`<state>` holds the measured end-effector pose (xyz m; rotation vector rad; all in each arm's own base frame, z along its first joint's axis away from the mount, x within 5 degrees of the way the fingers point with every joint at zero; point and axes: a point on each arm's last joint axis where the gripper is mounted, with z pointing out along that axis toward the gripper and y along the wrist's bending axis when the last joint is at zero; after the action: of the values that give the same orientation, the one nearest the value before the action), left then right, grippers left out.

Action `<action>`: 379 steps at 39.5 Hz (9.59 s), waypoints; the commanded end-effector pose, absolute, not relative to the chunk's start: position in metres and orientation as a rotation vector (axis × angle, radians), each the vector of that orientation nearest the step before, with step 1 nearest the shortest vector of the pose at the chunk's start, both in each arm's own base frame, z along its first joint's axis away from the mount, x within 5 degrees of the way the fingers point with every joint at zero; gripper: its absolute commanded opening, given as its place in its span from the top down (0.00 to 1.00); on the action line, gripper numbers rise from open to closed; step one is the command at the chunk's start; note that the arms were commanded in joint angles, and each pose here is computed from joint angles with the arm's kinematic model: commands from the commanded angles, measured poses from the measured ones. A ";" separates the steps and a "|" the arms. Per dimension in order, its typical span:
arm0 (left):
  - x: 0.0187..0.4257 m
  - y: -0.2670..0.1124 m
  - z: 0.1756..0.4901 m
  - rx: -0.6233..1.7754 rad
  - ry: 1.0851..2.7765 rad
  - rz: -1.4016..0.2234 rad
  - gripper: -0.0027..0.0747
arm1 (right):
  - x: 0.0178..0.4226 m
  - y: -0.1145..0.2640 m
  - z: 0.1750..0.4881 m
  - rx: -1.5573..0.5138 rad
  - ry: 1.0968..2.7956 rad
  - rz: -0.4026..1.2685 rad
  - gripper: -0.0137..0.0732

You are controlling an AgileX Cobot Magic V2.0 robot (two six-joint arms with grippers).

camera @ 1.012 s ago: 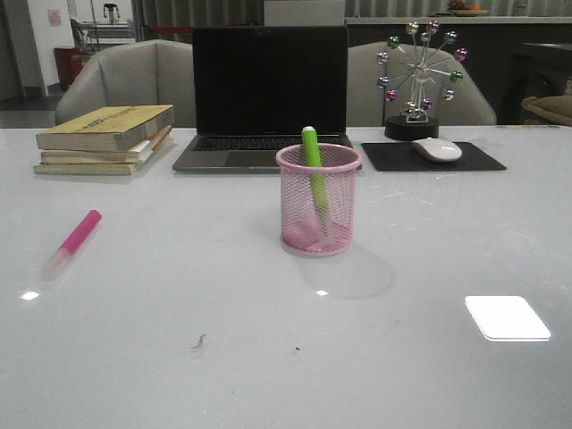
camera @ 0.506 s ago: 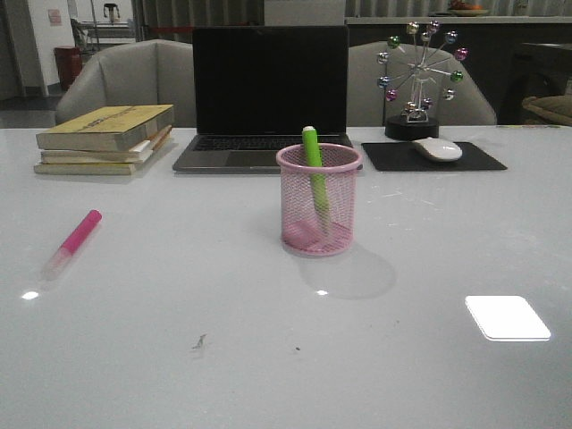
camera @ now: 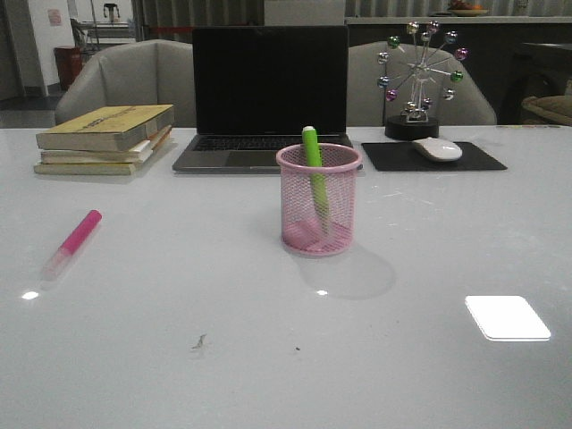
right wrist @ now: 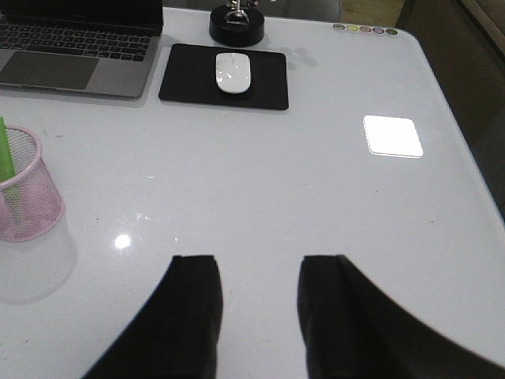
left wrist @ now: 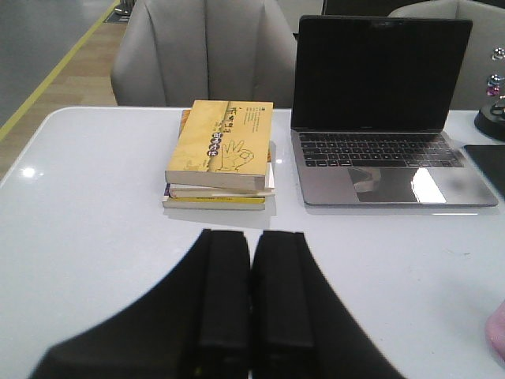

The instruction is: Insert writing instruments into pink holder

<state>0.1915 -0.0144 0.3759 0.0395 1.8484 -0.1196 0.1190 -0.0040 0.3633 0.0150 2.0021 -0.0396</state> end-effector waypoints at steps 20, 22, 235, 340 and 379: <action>0.231 -0.022 0.444 0.077 1.883 -0.171 0.85 | 0.120 -0.005 0.378 0.004 1.899 -0.062 0.41; 0.252 -0.025 0.444 0.086 1.959 -0.187 0.85 | 0.120 -0.005 0.378 0.004 1.899 -0.062 0.41; 0.341 -0.271 0.349 0.408 1.439 -0.498 0.47 | 0.115 -0.011 0.335 -0.029 2.172 -0.171 0.41; 0.088 -0.003 0.363 0.146 1.613 0.088 0.69 | 0.116 -0.003 0.335 0.020 2.161 -0.022 0.82; 0.088 -0.003 0.363 0.145 1.611 0.088 0.69 | 0.026 0.001 0.297 -0.002 1.250 0.024 0.82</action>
<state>0.0873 -0.0044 0.3464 0.1765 1.7218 0.0791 0.0309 0.0008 0.2915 0.0035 1.4186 0.0308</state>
